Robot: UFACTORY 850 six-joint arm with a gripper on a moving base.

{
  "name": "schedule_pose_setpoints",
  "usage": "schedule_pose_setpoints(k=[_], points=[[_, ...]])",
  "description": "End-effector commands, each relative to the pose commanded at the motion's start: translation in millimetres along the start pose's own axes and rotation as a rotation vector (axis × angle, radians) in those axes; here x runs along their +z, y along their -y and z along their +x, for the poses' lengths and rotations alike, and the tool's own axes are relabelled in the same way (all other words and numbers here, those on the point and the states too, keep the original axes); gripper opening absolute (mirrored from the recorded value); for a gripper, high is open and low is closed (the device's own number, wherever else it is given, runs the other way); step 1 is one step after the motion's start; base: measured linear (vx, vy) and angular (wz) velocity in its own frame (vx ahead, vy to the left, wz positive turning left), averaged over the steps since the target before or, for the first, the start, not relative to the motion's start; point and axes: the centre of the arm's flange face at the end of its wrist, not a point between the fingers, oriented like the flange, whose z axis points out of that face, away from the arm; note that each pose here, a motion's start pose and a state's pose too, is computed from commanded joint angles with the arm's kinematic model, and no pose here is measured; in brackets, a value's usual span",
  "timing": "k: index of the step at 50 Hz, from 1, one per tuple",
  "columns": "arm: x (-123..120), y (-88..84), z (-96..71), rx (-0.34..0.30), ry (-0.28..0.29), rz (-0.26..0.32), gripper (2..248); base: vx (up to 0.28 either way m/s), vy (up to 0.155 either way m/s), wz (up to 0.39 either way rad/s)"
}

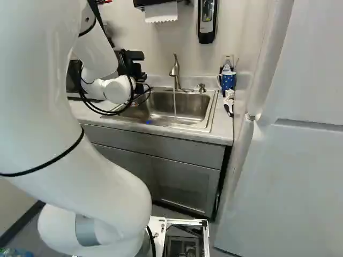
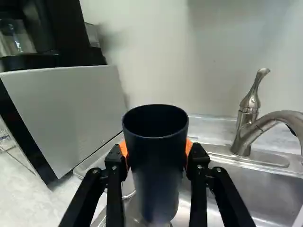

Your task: Rinse the cup and place it in the tray

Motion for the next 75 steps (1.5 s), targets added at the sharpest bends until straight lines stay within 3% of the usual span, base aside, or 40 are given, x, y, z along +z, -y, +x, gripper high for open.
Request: schedule_pose_setpoints(k=[4, 39, 50, 75], points=[[0, 0.0, 0.0, -0.034, 0.0, 0.0, 125, 0.0, 0.0, 0.0], [1, 5.8, 2.2, -0.034, -0.005, 0.012, 125, 0.0, 0.0, 0.0], [5, 15.6, 12.2, -0.034, -0.025, 0.032, 125, 0.0, 0.0, 0.0], [39, 47.0, 11.1, -0.035, -0.024, 0.09, 125, 0.0, 0.0, 0.0]])
